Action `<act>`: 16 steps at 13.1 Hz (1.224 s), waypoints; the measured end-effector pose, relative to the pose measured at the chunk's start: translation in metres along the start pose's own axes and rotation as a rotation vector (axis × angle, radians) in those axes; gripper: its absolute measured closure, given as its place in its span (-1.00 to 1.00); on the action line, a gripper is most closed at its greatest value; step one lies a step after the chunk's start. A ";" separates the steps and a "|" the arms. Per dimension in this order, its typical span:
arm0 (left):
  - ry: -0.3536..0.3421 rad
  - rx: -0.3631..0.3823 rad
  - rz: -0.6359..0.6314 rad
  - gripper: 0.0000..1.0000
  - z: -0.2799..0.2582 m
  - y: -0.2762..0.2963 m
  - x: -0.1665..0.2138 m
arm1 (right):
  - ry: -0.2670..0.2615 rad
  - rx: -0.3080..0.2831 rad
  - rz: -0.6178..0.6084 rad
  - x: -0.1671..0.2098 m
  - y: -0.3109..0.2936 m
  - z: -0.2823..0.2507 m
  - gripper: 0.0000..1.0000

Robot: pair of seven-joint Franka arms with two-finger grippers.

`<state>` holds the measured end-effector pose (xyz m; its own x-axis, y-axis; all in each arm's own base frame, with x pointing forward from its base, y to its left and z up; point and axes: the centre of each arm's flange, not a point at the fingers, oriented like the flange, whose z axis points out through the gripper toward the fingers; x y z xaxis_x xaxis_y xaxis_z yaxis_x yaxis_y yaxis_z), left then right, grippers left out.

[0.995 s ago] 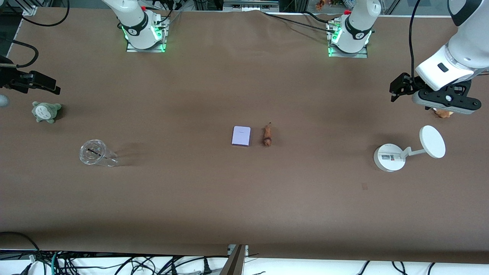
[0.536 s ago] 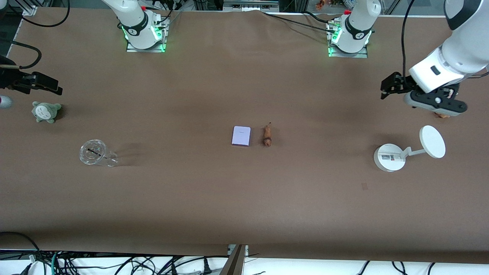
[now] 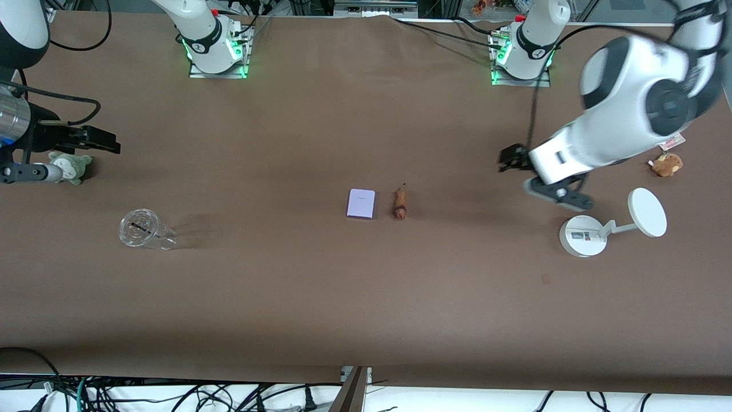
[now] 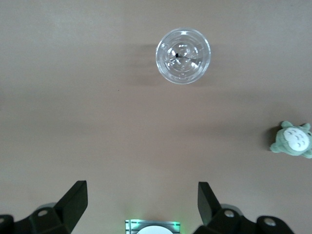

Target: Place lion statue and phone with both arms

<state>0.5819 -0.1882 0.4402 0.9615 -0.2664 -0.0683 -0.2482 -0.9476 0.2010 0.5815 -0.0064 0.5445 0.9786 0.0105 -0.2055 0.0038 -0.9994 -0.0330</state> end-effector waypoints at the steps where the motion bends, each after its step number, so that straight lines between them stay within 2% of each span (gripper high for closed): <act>1: 0.021 -0.011 0.014 -1.00 0.022 0.018 0.010 | -0.004 0.002 -0.002 0.002 -0.001 0.002 -1.00; 4: 0.069 -0.027 0.032 -1.00 0.090 0.069 0.030 | 0.005 -0.004 -0.031 0.007 -0.019 0.006 -1.00; 7: 0.136 0.052 0.018 -1.00 0.140 0.110 0.027 | 0.022 -0.011 -0.011 0.020 -0.039 0.018 -1.00; 9: 0.185 0.075 0.002 -1.00 0.170 0.135 0.024 | 0.028 -0.017 0.008 0.033 -0.060 0.034 -1.00; 13: 0.167 0.096 -0.009 -1.00 0.223 0.153 0.017 | 0.061 -0.029 0.010 0.053 -0.105 0.060 -1.00; 16: 0.192 0.125 -0.016 -1.00 0.254 0.166 0.012 | 0.077 -0.031 -0.002 0.070 -0.118 0.084 -1.00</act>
<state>0.5223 -0.3939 0.2241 0.9674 -0.2234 0.1195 -0.2335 -0.9692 0.0784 0.6327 0.1146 0.4518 0.9915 0.0114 -0.1296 0.0112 -0.9999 -0.0024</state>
